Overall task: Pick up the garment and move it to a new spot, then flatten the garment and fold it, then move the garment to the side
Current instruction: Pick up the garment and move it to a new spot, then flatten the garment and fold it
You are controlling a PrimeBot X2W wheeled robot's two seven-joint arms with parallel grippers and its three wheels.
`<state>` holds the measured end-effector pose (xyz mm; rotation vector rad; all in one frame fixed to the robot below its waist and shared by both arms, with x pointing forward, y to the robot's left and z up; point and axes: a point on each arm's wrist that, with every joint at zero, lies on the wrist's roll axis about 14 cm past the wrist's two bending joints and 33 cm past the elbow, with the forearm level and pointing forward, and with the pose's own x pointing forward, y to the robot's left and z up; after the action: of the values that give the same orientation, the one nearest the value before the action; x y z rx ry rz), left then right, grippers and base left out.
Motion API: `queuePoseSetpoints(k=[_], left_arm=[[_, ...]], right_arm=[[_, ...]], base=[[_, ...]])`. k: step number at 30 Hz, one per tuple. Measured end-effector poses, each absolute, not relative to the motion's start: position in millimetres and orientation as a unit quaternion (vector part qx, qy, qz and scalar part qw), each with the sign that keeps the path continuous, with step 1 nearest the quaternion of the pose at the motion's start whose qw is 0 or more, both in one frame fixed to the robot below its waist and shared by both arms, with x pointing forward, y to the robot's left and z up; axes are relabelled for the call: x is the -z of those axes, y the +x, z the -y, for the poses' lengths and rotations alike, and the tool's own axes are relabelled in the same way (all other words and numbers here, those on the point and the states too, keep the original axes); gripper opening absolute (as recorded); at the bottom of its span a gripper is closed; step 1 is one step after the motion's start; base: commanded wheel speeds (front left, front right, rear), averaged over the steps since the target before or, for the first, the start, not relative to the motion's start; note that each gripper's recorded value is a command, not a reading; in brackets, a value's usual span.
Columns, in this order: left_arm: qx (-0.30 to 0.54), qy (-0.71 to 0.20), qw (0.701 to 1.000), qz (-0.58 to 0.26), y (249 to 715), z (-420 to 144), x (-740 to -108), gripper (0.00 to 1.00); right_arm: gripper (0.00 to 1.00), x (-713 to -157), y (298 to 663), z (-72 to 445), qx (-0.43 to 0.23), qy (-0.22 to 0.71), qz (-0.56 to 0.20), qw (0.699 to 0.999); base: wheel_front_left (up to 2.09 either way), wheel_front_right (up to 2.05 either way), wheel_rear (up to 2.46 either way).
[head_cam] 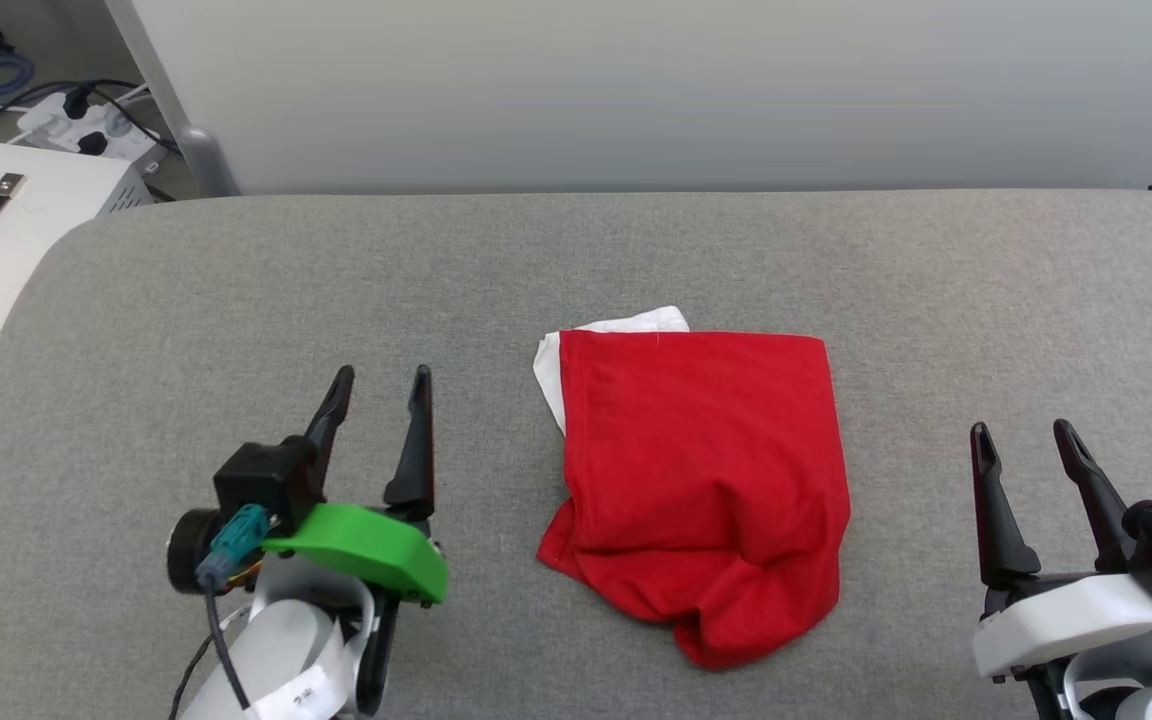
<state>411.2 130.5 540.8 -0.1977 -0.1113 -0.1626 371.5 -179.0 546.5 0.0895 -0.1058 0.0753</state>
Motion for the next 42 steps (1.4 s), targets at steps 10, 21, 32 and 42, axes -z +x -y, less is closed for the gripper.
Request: queuePoseSetpoints(k=[10, 21, 32, 42], left_arm=[[0.038, -0.074, 0.995, 0.050, 381, -175, -533, 1.00], [0.045, -0.070, 0.996, 0.035, 374, -172, -525, 1.00], [0.043, -0.071, 0.996, 0.033, 384, -171, -523, 1.00], [0.035, -0.080, 0.995, 0.040, 396, -170, -523, 1.00]], right_arm=[[1.00, -543, 360, 174, -0.046, 0.039, 0.036, 0.998], [1.00, -542, 360, 172, -0.049, 0.034, 0.030, 0.998], [1.00, -485, 374, 114, -0.148, 0.001, -0.140, 0.979], [1.00, -459, 382, 17, -0.350, -0.099, -0.251, 0.897]], base=[[0.00, 0.00, 0.00], [0.00, 0.00, 0.00], [0.00, 0.00, 0.00], [0.00, 0.00, 0.00]])
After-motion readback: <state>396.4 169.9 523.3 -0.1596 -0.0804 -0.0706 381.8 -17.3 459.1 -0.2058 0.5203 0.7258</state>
